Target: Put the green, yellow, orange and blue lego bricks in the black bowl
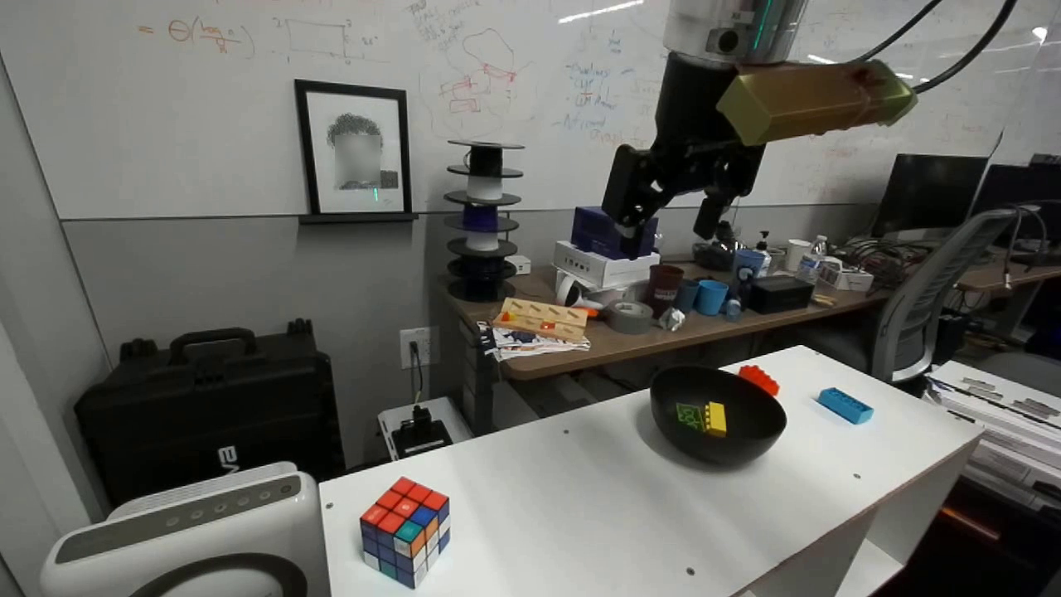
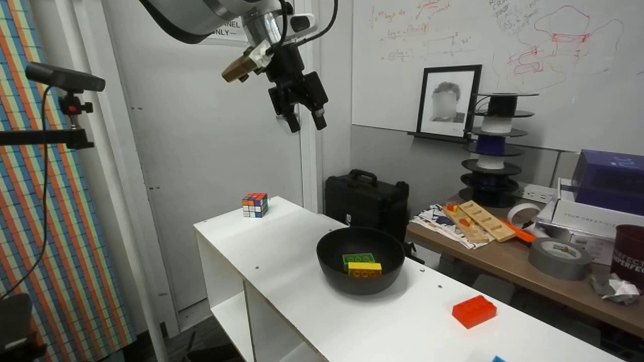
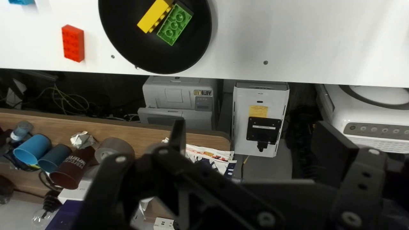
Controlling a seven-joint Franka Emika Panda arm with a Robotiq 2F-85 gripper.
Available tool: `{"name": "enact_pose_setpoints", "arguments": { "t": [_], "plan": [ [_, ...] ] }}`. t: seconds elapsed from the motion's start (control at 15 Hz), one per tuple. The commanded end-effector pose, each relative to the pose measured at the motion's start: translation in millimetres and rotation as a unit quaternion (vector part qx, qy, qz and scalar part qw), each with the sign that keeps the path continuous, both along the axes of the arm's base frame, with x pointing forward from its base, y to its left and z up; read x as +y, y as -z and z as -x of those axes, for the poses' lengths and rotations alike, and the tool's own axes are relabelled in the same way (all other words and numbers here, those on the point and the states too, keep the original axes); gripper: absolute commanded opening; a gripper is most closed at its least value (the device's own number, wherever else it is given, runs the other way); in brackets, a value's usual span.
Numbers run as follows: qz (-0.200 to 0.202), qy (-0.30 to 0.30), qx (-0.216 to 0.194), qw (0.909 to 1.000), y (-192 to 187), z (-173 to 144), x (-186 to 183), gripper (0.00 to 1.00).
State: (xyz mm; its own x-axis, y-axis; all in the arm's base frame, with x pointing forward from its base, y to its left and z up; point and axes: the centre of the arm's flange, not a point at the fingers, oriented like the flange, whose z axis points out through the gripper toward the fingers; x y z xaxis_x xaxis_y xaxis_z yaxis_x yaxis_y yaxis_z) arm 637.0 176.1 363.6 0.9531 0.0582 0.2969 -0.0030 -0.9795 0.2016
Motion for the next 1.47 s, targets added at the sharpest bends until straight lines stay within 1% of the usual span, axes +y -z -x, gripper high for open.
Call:
{"name": "enact_pose_setpoints", "arguments": {
  "t": [0.0,0.2,0.33,0.4,0.47,0.6,0.67,0.8,0.93,1.07,1.2,1.33,1.4],
  "plan": [
    [-0.005,0.002,-0.019,0.9998,-22.8,-10.7,-38.7,1.00],
    [-0.057,0.031,-0.025,0.9976,-33.4,-14.1,-101.7,1.00],
    [-0.093,0.070,-0.045,0.9922,-34.8,-13.7,-151.8,1.00],
    [-0.107,0.095,-0.070,0.9872,-31.8,-13.3,-175.9,1.00],
    [-0.120,0.117,-0.085,0.9822,-29.2,-12.2,-198.1,1.00],
    [-0.141,0.166,-0.105,0.9704,-17.3,-8.2,-242.9,1.00],
    [-0.143,0.188,-0.114,0.9651,-13.7,-3.9,-260.9,1.00],
    [-0.163,0.227,-0.113,0.9535,0.4,1.6,-296.1,1.00],
    [-0.178,0.255,-0.091,0.9461,12.0,5.2,-320.8,1.00],
    [-0.200,0.270,-0.058,0.9400,28.0,5.3,-347.8,1.00],
    [-0.203,0.276,-0.024,0.9393,42.8,5.5,-366.5,1.00],
    [-0.182,0.274,-0.002,0.9443,63.5,4.4,-385.7,1.00],
    [-0.180,0.275,0.007,0.9445,71.7,4.0,-391.7,1.00]
  ]
}}
